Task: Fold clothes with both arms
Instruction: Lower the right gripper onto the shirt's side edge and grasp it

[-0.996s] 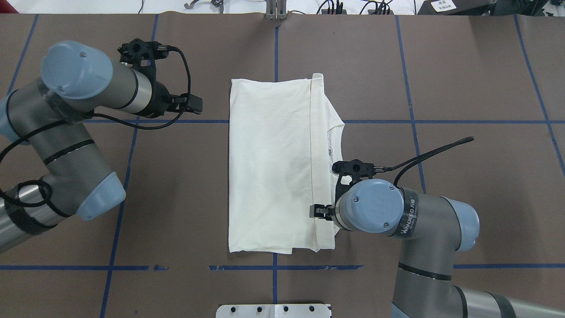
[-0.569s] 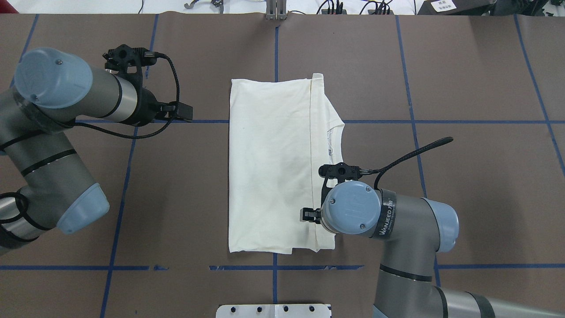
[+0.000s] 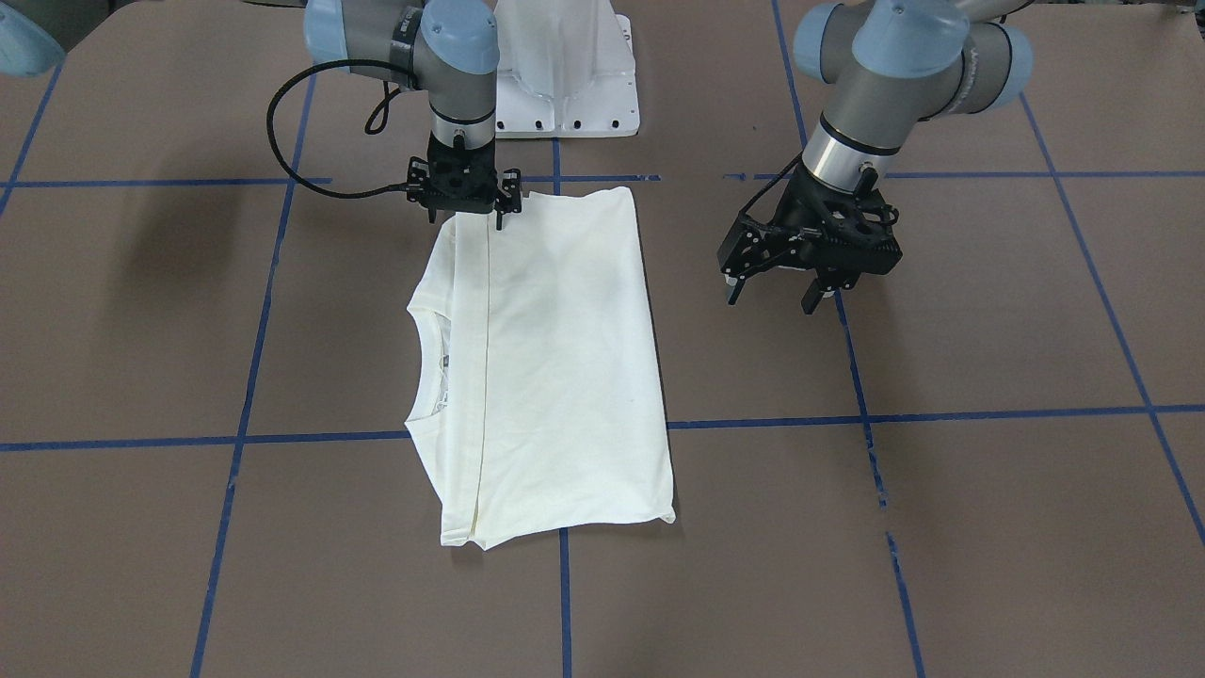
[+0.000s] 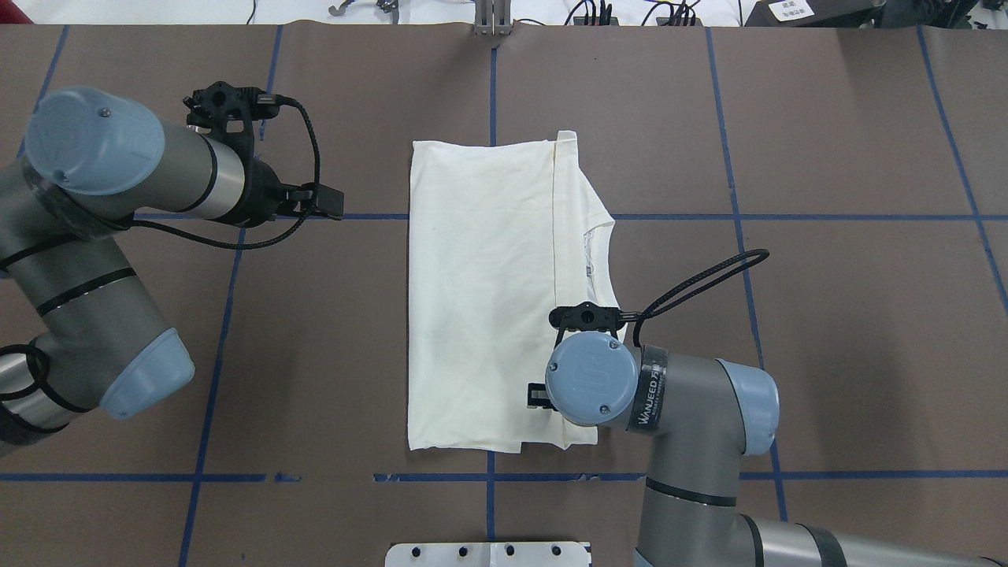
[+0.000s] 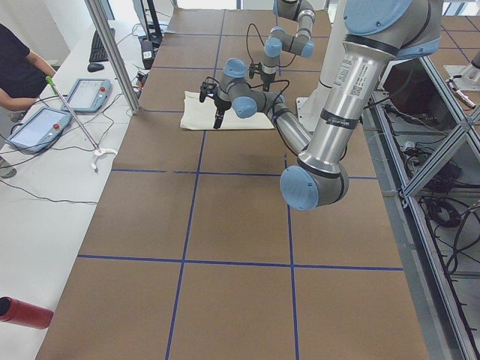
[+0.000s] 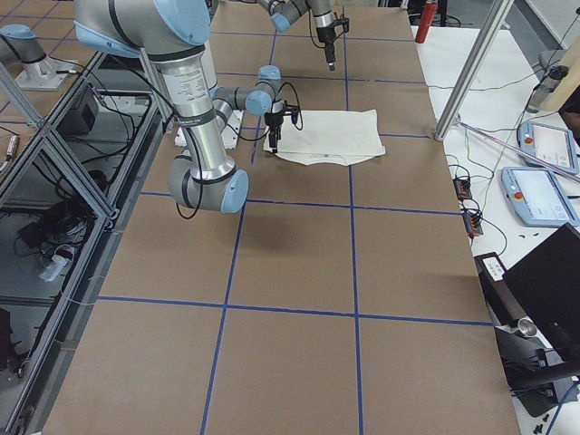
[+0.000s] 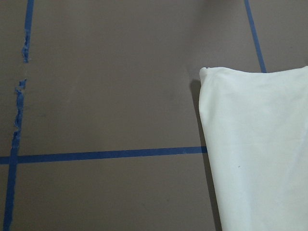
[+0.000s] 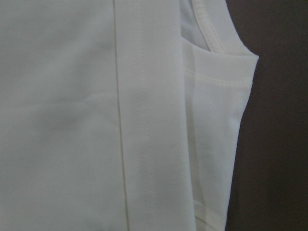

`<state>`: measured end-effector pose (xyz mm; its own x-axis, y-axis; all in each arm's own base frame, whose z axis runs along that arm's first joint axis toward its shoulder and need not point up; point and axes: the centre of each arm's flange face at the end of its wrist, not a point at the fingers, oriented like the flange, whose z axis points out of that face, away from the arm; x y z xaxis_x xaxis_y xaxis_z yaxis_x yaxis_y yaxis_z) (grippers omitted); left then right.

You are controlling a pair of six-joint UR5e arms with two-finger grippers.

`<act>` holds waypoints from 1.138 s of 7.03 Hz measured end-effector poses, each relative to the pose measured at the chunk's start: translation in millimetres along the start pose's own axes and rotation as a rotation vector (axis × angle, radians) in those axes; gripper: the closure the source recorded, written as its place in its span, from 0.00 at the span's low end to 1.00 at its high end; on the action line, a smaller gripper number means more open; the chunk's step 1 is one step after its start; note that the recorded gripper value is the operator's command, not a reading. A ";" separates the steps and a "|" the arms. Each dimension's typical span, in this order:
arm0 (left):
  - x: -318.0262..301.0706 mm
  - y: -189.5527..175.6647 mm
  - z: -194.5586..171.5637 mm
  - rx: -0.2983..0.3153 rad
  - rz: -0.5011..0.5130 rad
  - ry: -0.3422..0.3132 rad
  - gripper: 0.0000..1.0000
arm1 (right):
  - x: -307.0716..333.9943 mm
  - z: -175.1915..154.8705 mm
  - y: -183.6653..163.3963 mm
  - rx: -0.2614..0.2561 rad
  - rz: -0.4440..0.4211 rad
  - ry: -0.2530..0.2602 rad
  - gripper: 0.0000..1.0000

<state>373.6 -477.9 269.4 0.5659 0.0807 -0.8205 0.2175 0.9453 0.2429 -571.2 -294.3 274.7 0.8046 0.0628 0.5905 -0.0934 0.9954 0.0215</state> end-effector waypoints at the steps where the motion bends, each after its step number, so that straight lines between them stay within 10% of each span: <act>1: 0.1 0.1 -0.1 0.000 0.000 0.001 0.00 | 0.7 2.1 1.0 -0.005 -0.012 0.015 0.00; 8: 1.8 3.2 0.0 -0.030 -0.004 0.022 0.00 | 11.6 15.1 -1.9 -0.042 -0.052 0.098 0.00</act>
<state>375.3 -474.7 268.7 0.5473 0.0840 -0.8327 0.1953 0.9547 0.2247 -570.6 -296.6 293.7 0.8612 0.0158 0.5080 -0.0273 0.9995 0.0152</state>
